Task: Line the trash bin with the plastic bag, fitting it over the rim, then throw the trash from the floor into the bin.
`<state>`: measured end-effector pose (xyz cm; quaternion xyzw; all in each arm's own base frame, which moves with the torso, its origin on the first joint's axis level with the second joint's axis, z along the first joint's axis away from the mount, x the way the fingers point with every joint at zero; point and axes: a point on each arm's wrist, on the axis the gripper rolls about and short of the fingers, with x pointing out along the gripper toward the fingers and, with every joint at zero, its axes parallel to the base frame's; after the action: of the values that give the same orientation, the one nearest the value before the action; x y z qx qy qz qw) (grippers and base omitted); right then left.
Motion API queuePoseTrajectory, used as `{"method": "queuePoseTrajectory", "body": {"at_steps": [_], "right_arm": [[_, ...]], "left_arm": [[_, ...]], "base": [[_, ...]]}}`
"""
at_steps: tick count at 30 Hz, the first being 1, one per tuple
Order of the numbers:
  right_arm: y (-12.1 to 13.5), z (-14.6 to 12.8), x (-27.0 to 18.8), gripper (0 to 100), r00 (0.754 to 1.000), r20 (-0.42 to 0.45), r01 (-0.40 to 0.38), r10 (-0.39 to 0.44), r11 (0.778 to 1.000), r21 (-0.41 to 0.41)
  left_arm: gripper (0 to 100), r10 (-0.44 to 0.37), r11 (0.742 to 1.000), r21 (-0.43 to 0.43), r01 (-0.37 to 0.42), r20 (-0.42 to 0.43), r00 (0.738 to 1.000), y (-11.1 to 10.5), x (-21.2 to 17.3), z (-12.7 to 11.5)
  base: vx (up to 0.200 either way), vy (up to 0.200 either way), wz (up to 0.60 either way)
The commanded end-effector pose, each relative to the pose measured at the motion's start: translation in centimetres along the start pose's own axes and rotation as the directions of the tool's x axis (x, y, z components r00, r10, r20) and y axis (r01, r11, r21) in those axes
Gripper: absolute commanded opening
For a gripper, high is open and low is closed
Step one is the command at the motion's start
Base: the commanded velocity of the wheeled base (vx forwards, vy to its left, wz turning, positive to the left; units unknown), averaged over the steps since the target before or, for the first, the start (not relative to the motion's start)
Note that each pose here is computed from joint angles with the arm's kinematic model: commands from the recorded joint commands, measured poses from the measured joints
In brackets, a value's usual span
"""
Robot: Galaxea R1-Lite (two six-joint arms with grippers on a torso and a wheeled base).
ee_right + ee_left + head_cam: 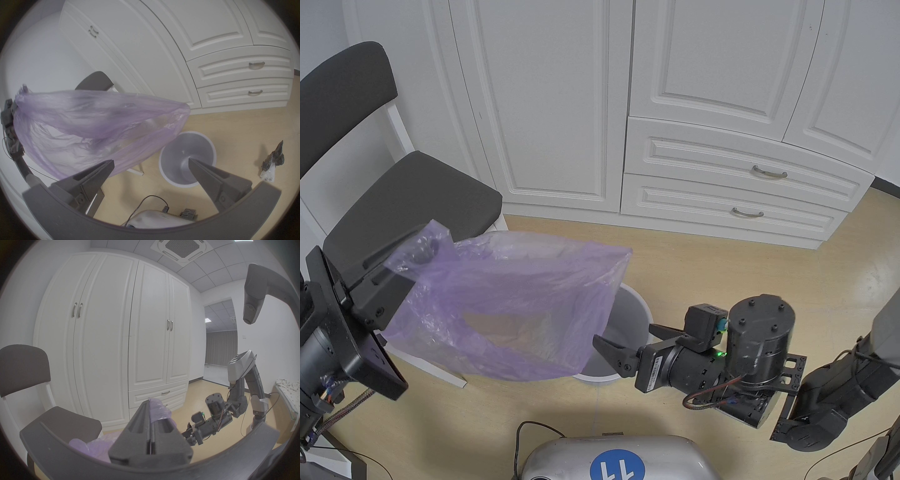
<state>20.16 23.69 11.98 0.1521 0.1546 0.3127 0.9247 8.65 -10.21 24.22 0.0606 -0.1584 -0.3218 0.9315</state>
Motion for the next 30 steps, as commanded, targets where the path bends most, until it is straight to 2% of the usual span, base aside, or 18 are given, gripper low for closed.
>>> {"method": "queuePoseTrajectory", "body": {"at_steps": [1, 5, 12, 18, 24, 30], "right_arm": [[-0.8, -2.5, 1.9, 100, 0.997, -0.070, 0.033, -0.034, 0.999, -0.013], [-1.6, -3.5, 3.1, 100, 0.996, -0.065, 0.056, -0.056, 0.998, -0.011], [-3.1, -3.7, 4.1, 100, 0.994, -0.057, 0.090, -0.090, 0.996, -0.002], [-3.8, -2.7, 3.8, 100, 0.992, -0.047, 0.114, -0.114, 0.993, 0.001], [-3.8, -0.1, 2.8, 100, 0.991, -0.035, 0.131, -0.131, 0.991, 0.011], [-3.5, 0.5, 2.5, 100, 0.985, -0.097, 0.146, -0.143, 0.989, 0.024]], "left_arm": [[0, -0.015, 1.000, -0.007, 0.015, 0.006, 1.000, -0.2, 0.1, 0.1], [0, -0.017, 1.000, -0.009, 0.017, 0.014, 1.000, -0.2, 0.0, 0.3], [0, -0.015, 1.000, -0.010, 0.015, 0.017, 1.000, -0.2, 0.1, 0.4], [0, -0.003, 1.000, -0.009, 0.003, 0.007, 1.000, -0.3, 0.4, 0.3], [0, 0.081, 0.997, 0.000, -0.081, -0.034, 0.996, -0.3, 1.4, 0.2], [0, 0.181, 0.983, 0.034, -0.179, -0.069, 0.981, -0.3, 2.4, 0.1]], "base": [[0.000, 0.000, 0.00], [0.000, 0.000, 0.00], [0.000, 0.000, 0.00], [0.000, 0.000, 0.00], [0.000, 0.000, 0.00], [0.000, 0.000, 0.00]]}}
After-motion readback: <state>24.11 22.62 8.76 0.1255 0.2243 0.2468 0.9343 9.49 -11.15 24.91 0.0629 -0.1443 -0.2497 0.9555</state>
